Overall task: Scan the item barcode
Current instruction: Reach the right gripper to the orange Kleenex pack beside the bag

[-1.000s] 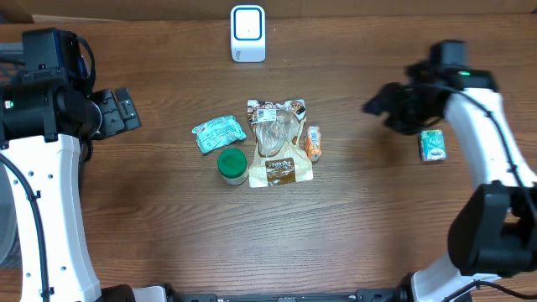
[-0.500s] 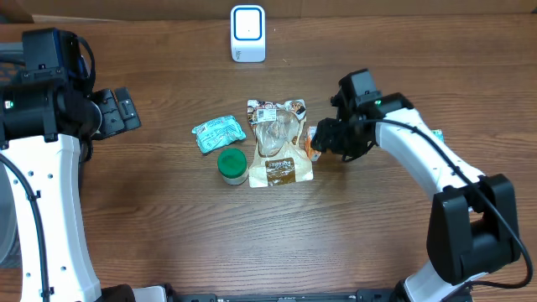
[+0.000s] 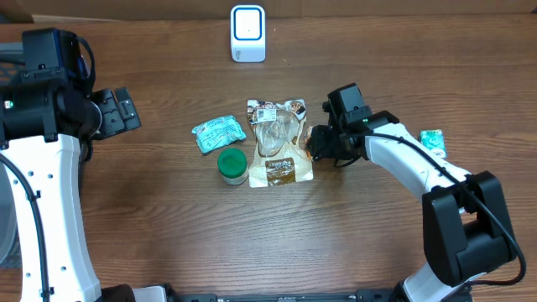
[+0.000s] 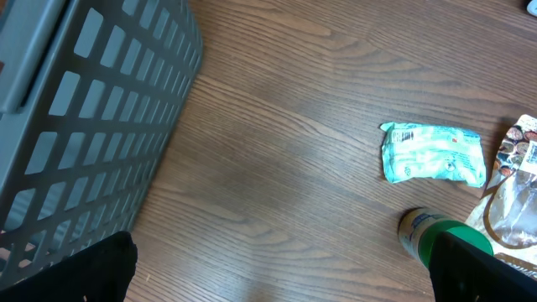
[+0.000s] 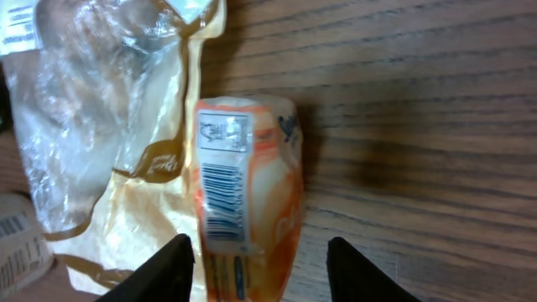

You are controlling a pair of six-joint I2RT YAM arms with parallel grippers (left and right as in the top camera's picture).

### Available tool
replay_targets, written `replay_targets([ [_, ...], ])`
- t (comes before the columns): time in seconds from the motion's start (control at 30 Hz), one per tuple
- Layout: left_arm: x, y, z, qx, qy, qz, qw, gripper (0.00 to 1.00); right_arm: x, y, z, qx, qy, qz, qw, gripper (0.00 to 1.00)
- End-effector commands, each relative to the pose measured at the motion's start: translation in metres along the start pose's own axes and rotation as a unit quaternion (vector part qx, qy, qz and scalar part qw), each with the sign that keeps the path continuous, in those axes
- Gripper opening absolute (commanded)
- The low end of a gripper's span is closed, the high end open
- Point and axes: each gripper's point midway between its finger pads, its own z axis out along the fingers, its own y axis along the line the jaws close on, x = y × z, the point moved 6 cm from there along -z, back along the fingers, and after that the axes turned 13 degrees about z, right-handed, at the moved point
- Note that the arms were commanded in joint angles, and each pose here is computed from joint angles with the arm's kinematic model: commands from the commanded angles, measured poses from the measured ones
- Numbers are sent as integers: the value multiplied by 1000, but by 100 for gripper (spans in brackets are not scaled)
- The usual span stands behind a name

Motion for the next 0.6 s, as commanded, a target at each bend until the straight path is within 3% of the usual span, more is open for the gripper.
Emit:
replay_targets([
  [0.0, -1, 2, 0, -5, -1, -9, 1000, 100, 0, 0, 2, 4, -5, -1, 1000, 41],
  [0.1, -1, 2, 0, -5, 0, -9, 1000, 100, -1, -1, 2, 8, -10, -1, 1000, 34],
  [0.33, -1, 2, 0, -5, 0, -9, 1000, 100, -4, -1, 0, 14, -16, 2, 1000, 4],
  [0.57, -1, 2, 0, -5, 0, -9, 1000, 100, -24, 13, -43, 38, -56, -3, 998, 4],
])
